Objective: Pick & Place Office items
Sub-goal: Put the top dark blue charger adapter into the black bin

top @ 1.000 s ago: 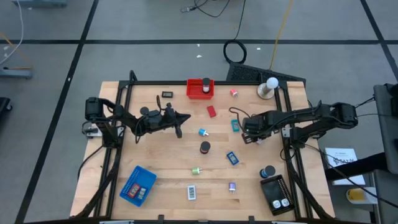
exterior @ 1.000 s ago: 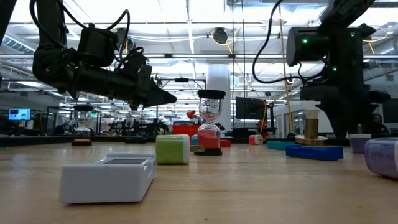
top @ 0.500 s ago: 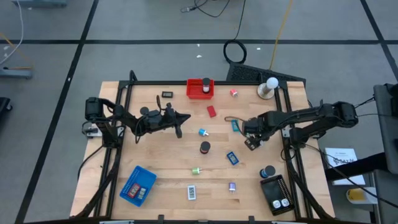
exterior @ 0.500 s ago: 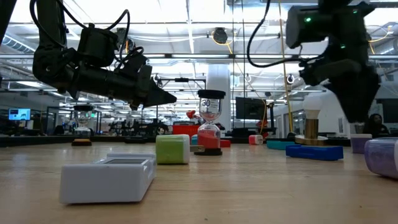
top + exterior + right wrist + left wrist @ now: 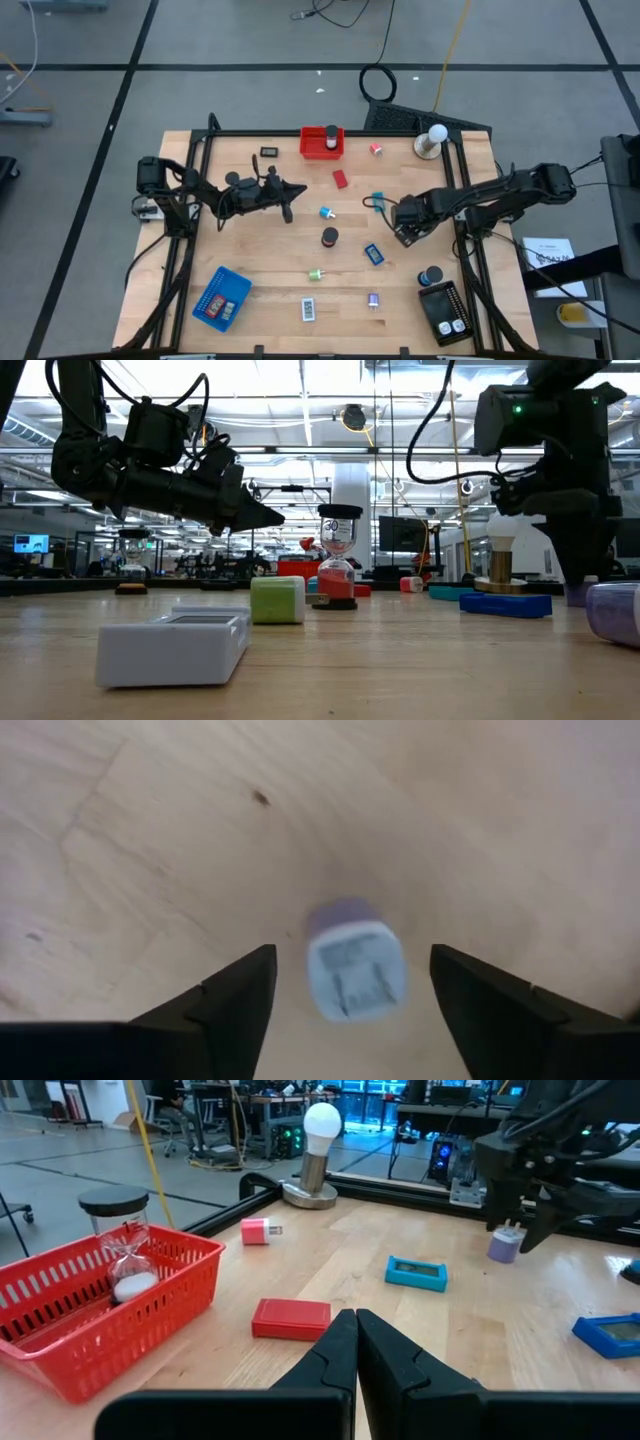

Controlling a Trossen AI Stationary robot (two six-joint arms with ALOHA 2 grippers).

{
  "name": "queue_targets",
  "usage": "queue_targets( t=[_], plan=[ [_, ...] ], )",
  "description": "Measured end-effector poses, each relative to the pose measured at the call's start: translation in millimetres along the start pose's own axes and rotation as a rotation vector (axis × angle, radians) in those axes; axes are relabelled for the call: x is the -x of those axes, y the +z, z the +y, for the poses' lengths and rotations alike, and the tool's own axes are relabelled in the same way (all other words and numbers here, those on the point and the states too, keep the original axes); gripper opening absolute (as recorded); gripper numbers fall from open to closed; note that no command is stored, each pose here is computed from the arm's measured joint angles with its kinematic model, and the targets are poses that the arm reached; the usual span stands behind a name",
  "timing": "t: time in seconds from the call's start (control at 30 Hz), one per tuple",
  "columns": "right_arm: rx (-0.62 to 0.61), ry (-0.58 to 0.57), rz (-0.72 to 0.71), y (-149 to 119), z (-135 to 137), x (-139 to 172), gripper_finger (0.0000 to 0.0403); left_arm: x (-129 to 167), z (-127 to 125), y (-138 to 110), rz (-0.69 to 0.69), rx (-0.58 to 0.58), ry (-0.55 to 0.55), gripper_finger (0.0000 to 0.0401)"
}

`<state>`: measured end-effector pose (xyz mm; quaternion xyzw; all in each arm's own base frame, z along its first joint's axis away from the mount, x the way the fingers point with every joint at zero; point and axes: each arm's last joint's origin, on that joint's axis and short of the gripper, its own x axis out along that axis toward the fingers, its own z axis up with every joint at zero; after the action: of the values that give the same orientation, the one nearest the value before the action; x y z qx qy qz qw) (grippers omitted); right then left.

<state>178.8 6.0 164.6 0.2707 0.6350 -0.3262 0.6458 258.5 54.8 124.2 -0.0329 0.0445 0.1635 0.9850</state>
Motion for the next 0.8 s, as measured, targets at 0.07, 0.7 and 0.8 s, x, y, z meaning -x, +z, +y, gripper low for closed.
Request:
queue_targets(
  t=[0.07, 0.7, 0.8],
  plan=[
    [-0.003, 0.016, -0.005, -0.5, 0.0, -4.5, 0.024, 0.0, -0.1, 0.0, 0.0, -0.002, 0.0, 0.0005],
    [-0.073, 0.084, 0.016, 5.7, 13.3, 25.9, 0.0136, 0.0, 0.1, 0.0, 0.0, -0.003, 0.001, 0.0006],
    [-0.11, 0.12, 0.022, 4.1, 24.8, 55.2, 0.0138, 0.0, 0.1, 0.0, 0.0, -0.003, 0.001, 0.0006]
  ],
)
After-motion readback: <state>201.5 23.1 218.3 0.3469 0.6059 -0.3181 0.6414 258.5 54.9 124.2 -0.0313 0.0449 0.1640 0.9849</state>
